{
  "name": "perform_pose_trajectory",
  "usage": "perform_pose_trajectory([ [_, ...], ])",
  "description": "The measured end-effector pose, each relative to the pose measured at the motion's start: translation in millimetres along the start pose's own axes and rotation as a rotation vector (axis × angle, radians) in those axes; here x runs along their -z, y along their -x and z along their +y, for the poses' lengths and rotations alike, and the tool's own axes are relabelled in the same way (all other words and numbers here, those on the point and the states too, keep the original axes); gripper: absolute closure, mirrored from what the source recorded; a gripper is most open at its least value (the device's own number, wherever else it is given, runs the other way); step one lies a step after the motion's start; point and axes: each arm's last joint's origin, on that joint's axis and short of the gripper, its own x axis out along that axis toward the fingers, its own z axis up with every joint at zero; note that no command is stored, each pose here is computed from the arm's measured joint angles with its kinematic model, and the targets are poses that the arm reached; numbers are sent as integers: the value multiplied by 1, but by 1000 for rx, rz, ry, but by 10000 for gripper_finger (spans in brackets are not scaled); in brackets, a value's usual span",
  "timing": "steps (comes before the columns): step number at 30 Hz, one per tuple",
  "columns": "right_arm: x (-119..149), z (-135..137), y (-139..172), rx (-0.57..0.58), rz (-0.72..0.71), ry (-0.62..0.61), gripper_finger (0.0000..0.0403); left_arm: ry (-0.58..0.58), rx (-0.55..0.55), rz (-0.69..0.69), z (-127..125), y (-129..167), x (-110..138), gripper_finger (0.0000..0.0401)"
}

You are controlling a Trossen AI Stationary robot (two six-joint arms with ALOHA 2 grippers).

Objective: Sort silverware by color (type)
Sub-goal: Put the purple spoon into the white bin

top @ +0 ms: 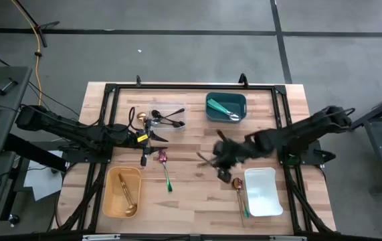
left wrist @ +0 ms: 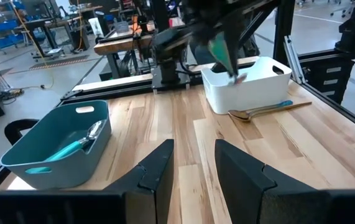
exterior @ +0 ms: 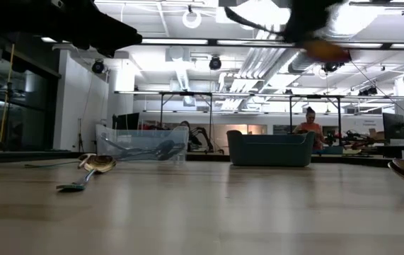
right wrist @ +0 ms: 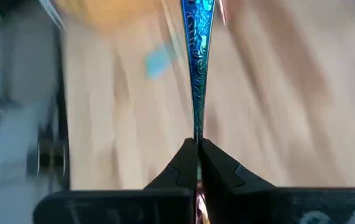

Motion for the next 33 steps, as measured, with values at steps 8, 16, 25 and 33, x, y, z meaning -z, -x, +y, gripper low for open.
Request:
perform_pose_trajectory([
  [8, 66, 47, 52, 311, 374, -400, 403, 0, 0, -1, 0, 0, 0, 290],
  [16, 125, 60, 52, 458, 494, -710, 403, 0, 1, 1, 0, 0, 0, 290],
  [25, 150, 51, 37, 486, 600, -761, 403, 0, 1, 1, 0, 0, 0, 290],
  [33, 160, 34, 11, 411, 625, -734, 403, 2, 2, 2, 0, 0, 0, 290],
])
